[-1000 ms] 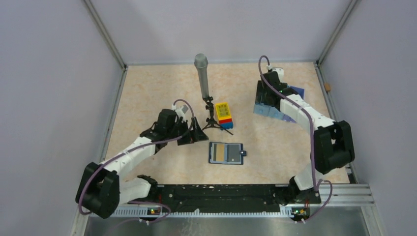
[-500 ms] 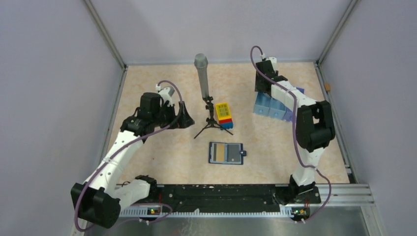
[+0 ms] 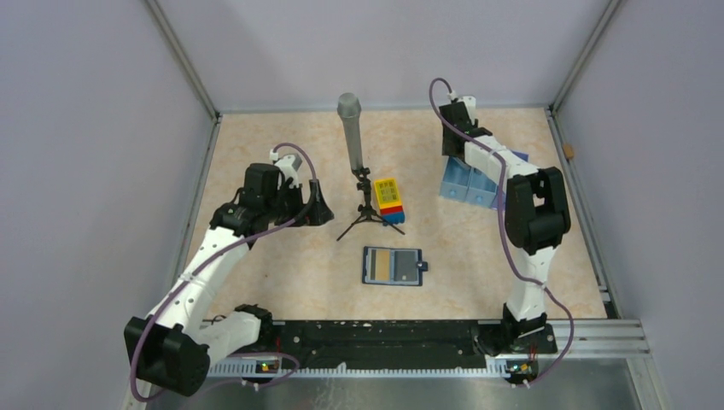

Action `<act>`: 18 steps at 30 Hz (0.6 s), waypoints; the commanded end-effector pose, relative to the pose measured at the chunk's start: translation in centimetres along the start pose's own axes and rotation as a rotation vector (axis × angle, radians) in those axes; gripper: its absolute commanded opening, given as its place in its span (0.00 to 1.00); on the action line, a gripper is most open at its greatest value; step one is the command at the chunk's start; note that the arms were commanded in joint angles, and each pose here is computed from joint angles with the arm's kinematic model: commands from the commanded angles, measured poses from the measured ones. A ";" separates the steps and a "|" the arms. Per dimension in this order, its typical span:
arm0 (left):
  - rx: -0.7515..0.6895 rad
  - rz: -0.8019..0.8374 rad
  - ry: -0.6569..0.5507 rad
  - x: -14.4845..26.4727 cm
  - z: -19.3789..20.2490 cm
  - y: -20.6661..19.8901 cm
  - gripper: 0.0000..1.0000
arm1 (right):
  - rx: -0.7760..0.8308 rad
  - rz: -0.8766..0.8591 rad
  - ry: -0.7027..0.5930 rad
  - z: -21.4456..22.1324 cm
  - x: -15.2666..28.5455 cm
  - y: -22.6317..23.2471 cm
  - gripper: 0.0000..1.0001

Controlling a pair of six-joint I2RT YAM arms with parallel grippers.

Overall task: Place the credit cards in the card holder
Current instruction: Pick up the credit card from the storage box.

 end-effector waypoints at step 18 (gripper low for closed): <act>-0.009 0.004 -0.008 -0.5 0.1 0.4 0.99 | -0.085 -0.083 -0.014 -1.1 -0.1 1.1 0.54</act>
Point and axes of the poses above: each gripper's point midway between its finger pads, its own x axis back along the fingers, its own y axis along the line the jaws close on, z = x × y, the point moved 9 cm from there along x, back along the fingers, and after that the axes turned 5 degrees about -x, right-handed, at the moved point
